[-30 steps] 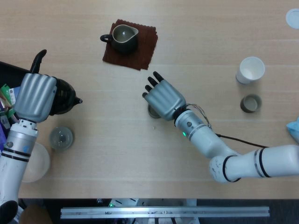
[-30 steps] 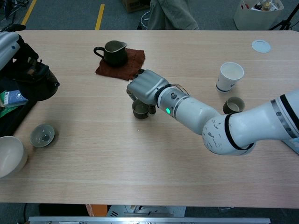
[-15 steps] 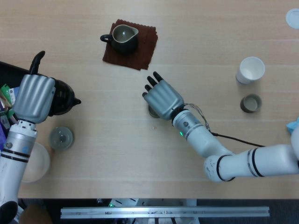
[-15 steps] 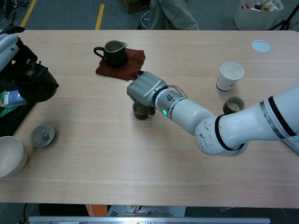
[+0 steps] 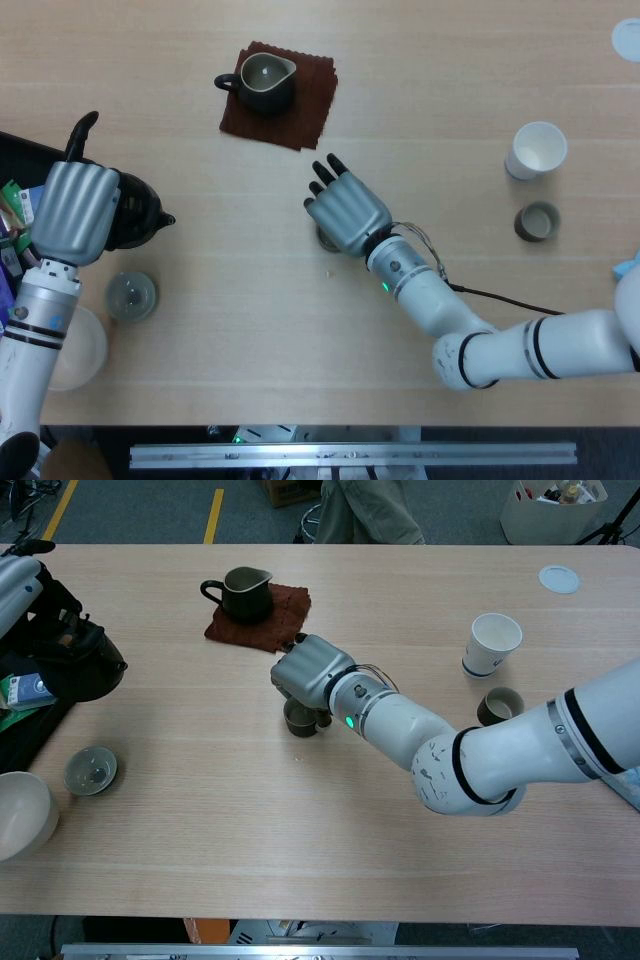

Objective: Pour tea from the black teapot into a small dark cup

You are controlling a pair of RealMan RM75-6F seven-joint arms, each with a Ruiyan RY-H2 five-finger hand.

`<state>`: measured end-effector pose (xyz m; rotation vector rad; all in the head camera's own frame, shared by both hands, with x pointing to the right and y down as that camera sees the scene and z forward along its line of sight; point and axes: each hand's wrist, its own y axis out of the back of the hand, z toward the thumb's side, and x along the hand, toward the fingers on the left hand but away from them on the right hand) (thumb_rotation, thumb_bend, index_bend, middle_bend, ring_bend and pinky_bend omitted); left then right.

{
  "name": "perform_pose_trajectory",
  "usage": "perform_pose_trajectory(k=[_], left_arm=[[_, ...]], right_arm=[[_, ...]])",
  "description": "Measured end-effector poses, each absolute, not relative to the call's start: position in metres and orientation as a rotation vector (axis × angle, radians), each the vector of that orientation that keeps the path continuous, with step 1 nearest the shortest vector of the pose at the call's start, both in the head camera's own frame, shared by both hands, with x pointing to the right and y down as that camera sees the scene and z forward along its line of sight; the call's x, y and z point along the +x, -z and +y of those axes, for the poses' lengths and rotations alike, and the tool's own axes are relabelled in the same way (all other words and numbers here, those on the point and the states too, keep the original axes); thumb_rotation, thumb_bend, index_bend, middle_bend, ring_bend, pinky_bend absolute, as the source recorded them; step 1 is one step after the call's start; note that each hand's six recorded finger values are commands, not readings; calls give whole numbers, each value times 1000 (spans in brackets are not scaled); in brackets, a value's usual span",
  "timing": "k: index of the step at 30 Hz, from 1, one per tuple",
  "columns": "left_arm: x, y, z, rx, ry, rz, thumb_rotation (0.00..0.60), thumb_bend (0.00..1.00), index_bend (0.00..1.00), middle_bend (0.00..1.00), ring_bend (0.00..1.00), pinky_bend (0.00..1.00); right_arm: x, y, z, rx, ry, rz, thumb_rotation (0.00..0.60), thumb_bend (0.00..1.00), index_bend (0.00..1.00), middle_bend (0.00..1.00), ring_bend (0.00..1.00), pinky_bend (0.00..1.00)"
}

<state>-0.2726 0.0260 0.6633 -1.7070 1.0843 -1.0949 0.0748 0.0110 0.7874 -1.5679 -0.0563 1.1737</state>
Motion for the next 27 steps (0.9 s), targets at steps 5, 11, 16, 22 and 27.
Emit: perform_pose_trajectory(k=[5, 11, 16, 22, 27], left_arm=[[-273, -664, 26, -1708, 1096, 1089, 600, 392, 1000, 997, 842, 65], [-273, -664, 25, -1708, 1099, 1094, 600, 392, 1000, 997, 842, 65], [-273, -665, 25, -1712, 1100, 1096, 600, 392, 1000, 997, 842, 65], [-272, -665, 24, -1721, 1101, 1095, 600, 392, 1000, 997, 842, 65], [-269, -666, 23, -1740, 1102, 1098, 599, 392, 1000, 997, 842, 65]], right_arm=[[75, -789, 12, -1568, -1179, -46, 600, 189, 397, 259, 53, 76], [77, -789, 13, -1571, -1184, -31, 600, 188, 339, 247, 38, 70], [78, -787, 13, -1582, -1178, -19, 600, 190, 228, 225, 18, 56], [81, -777, 10, -1624, -1157, -36, 600, 190, 151, 209, 9, 50], [94, -759, -4, -1638, -1137, -79, 600, 190, 150, 204, 9, 50]])
